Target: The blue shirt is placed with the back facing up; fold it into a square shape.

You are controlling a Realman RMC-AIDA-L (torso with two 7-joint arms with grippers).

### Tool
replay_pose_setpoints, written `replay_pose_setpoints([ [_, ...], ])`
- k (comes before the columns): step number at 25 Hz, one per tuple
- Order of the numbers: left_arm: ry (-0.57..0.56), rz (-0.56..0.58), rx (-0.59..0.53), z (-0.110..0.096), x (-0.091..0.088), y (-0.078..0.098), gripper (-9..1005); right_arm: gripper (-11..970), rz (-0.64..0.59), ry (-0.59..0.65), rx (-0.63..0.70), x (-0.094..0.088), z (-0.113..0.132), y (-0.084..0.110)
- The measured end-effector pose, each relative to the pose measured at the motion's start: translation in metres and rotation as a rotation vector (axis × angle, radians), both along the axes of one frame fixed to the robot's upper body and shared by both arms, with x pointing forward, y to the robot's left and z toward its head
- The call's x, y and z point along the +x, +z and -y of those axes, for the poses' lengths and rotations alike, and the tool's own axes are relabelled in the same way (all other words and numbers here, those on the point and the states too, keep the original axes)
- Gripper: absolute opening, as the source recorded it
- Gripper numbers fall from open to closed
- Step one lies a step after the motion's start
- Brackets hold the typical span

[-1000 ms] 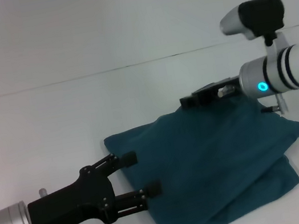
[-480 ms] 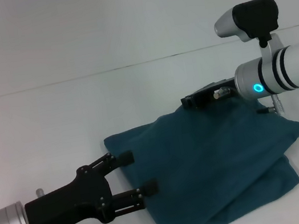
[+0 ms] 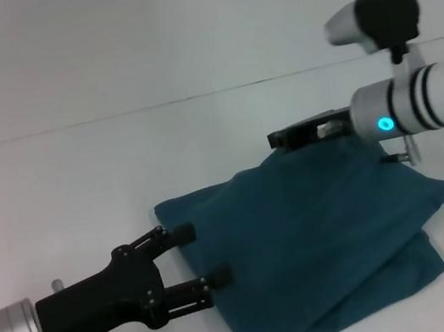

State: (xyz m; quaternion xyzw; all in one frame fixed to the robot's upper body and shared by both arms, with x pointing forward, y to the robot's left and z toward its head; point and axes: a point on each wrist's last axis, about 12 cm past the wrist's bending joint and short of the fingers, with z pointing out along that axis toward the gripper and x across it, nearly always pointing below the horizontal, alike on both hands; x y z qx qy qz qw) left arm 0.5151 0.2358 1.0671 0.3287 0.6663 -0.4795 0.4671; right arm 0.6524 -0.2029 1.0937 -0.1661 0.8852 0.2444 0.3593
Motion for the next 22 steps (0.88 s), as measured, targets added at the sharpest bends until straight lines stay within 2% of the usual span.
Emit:
replay_pose_setpoints([
  [4, 0.009, -0.002, -0.003, -0.001, 0.000, 0.000, 936, 0, 0.022, -0.020, 0.059, -0.008, 0.021, 0.007],
  [8, 0.011, -0.007, -0.006, -0.001, 0.000, 0.000, 936, 0, 0.005, 0.013, 0.102, -0.024, 0.043, 0.013],
  [11, 0.011, -0.009, -0.007, -0.001, 0.000, 0.000, 936, 168, -0.042, 0.027, 0.131, -0.036, 0.064, 0.014],
  [16, 0.011, -0.012, -0.008, -0.001, 0.000, 0.000, 936, 393, -0.118, -0.033, 0.225, -0.062, 0.116, 0.017],
  [22, 0.012, -0.011, -0.008, -0.002, 0.000, 0.000, 936, 484, -0.189, -0.156, 0.298, -0.093, 0.172, 0.019],
])
